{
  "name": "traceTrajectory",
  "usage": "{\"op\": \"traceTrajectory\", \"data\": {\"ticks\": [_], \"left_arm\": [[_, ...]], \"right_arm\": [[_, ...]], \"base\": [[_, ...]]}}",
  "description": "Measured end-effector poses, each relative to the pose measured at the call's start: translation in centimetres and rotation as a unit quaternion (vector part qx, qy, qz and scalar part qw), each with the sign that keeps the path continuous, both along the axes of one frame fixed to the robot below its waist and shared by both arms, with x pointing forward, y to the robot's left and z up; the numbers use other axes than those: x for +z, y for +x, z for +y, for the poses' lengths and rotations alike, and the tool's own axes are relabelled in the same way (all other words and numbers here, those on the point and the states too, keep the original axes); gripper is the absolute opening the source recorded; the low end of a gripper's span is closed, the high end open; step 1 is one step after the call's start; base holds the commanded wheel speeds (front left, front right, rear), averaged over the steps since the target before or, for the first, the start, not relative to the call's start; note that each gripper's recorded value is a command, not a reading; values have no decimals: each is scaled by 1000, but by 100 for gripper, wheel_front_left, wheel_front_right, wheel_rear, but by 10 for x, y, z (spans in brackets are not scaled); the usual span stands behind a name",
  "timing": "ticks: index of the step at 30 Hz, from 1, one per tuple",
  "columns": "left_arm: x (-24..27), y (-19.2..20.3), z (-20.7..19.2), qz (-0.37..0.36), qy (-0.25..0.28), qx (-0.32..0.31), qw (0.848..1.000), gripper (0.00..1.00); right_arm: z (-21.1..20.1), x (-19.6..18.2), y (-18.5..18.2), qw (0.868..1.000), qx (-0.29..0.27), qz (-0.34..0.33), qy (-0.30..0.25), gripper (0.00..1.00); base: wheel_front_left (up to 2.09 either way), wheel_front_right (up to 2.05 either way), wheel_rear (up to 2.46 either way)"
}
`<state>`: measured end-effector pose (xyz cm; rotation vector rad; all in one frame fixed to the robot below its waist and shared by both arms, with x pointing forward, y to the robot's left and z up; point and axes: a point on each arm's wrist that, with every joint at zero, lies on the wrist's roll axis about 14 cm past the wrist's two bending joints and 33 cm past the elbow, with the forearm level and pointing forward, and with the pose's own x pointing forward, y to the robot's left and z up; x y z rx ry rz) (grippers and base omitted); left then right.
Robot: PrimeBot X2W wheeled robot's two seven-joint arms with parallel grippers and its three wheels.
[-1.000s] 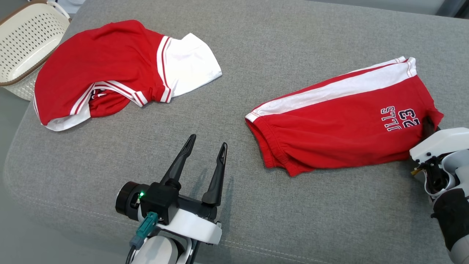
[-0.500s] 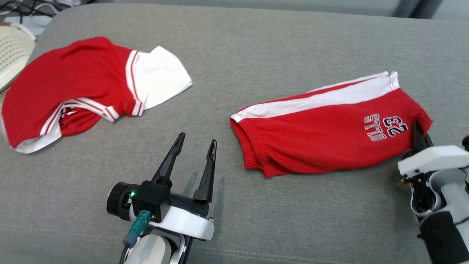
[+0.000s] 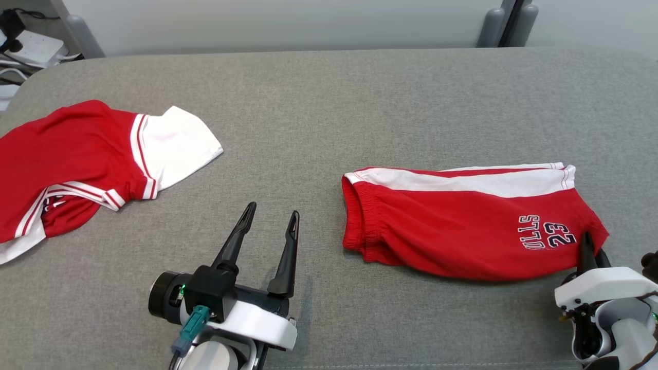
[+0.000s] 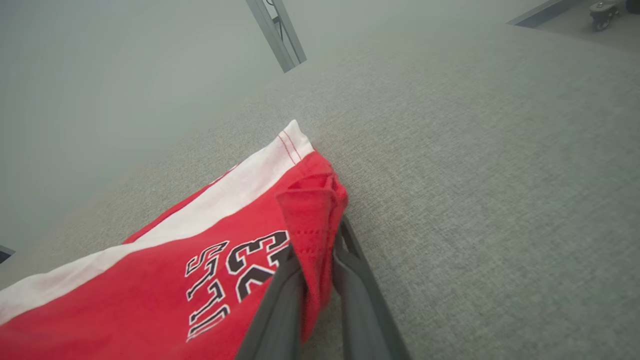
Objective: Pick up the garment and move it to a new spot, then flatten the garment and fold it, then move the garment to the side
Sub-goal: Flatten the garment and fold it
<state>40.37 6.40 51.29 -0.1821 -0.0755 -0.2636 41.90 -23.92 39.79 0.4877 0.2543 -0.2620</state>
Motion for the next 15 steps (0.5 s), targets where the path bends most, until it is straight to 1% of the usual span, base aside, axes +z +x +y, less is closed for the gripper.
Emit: {"op": "traceTrajectory", "data": {"ticks": [1, 4, 8, 10, 12, 15], "left_arm": [[0, 0, -1, 0, -1, -1, 1000, 100], [-1, -2, -2, 3, -1, -3, 1000, 100], [-3, -4, 1, 5, -1, 2, 1000, 100], [-2, -5, 2, 5, -2, 4, 1000, 100], [1, -7, 2, 2, -3, 4, 1000, 100], [2, -11, 1, 1, -6, 3, 1000, 100]], "right_arm": [[-2, 1, -1, 1000, -2, 0, -4, 100], [-12, 7, -3, 1000, -9, -6, -24, 100], [-20, 27, 1, 997, 4, -28, -76, 100], [-16, 38, 2, 993, 25, -41, -109, 100], [-7, 43, 0, 986, 58, -46, -149, 100], [4, 43, -11, 979, 89, -45, -178, 100]], "base": [[0, 0, 0], [0, 0, 0], [0, 0, 0], [0, 0, 0], [0, 0, 0], [0, 0, 0]]}}
